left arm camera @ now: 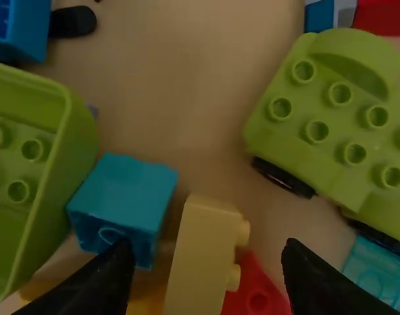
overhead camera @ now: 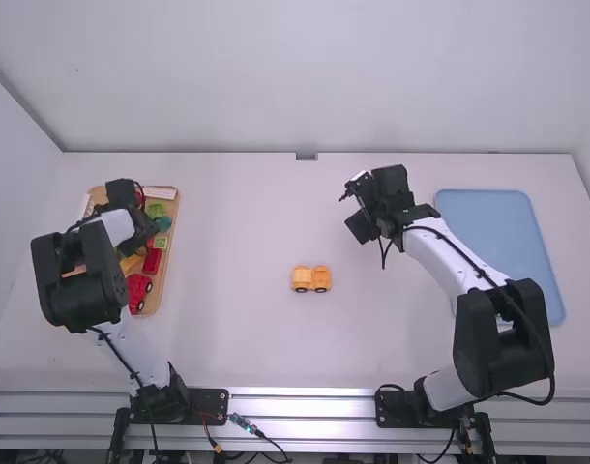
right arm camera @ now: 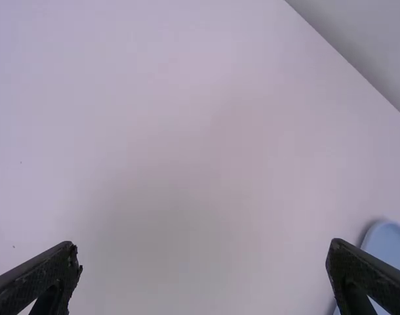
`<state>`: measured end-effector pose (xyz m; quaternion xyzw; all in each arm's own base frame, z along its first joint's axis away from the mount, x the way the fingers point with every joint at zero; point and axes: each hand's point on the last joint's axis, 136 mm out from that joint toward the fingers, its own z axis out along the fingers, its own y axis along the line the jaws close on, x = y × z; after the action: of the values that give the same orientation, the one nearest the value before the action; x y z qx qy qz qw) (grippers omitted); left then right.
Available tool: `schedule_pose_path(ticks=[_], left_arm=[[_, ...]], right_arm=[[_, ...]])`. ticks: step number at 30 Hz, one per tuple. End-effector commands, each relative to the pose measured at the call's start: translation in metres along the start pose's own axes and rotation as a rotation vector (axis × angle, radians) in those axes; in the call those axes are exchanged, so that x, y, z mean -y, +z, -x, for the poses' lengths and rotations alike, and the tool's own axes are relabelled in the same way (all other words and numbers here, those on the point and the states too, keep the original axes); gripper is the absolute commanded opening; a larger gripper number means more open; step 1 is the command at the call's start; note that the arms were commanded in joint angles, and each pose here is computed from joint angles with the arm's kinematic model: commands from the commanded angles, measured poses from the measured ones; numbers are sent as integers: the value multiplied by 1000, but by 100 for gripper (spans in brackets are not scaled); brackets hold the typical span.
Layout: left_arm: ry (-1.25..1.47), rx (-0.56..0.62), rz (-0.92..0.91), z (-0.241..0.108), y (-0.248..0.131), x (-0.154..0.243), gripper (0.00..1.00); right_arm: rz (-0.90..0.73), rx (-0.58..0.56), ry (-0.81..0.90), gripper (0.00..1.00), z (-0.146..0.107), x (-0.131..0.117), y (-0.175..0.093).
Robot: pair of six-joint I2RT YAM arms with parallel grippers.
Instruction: Assemble lego blocks to make yellow taxi
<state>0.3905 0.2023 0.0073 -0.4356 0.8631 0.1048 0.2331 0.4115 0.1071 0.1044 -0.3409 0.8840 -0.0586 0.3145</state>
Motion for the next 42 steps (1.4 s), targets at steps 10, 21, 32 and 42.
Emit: schedule_pose_path(ticks=[10,21,32,42], left_arm=[[-18,-10,22,-10,4,-11,54],[-19,21,9,-3,4,-7,46],[18,35,-2,1,4,-5,49],[-2,24,4,-3,5,-6,35]], right_arm=[[-8,14,5,99,6,5,-4],[-6,10,5,100,5,4,-4],[-5,8,4,99,4,4,-4],[-4,8,5,99,4,4,-4]])
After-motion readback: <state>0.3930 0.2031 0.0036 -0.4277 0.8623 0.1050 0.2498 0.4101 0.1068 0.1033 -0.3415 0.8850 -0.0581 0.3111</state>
